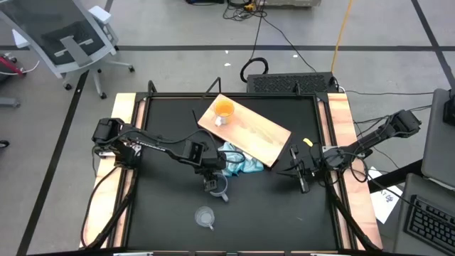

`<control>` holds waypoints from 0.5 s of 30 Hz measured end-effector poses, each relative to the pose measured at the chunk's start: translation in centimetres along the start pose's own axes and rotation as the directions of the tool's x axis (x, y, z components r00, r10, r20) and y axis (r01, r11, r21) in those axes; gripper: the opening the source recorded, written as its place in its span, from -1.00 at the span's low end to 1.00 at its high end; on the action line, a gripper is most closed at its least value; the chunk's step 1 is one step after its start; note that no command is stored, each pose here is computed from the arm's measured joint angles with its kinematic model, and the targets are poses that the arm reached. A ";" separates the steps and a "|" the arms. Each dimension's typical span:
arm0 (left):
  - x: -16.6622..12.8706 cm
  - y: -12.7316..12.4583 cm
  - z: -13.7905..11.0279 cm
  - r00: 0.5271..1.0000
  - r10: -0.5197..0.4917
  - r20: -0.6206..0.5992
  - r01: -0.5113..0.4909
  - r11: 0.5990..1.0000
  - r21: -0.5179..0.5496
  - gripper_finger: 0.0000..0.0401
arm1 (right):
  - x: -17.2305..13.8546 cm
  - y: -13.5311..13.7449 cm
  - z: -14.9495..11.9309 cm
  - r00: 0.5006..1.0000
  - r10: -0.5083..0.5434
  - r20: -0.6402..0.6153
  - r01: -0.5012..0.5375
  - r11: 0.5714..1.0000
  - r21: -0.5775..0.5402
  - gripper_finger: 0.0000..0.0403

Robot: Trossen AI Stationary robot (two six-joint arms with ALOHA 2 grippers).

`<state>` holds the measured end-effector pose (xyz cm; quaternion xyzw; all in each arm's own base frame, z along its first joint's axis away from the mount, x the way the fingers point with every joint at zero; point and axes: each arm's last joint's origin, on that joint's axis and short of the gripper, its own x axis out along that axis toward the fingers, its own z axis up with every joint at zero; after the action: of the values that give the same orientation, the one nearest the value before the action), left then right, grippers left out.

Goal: Stack small to large cups/mugs on shelf
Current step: Put the gray mug on the shelf

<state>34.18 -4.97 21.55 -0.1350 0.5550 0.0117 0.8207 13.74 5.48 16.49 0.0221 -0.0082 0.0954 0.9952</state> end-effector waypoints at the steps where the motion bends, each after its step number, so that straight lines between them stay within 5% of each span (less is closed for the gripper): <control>1: 0.0 0.0 0.0 1.000 0.000 0.000 0.000 1.000 0.000 0.04 | 0.0 0.0 0.0 1.000 0.000 0.000 0.000 1.000 0.000 -1.00; 15: 0.0 0.0 -0.2 0.999 -0.032 -0.035 0.033 0.999 0.032 -0.82 | 0.0 0.0 0.0 1.000 0.000 0.001 0.000 1.000 -0.004 -1.00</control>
<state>33.97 -5.06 21.48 -0.1306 0.5669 -0.0131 0.8132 13.74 5.48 16.50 0.0199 -0.0087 0.0954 0.9952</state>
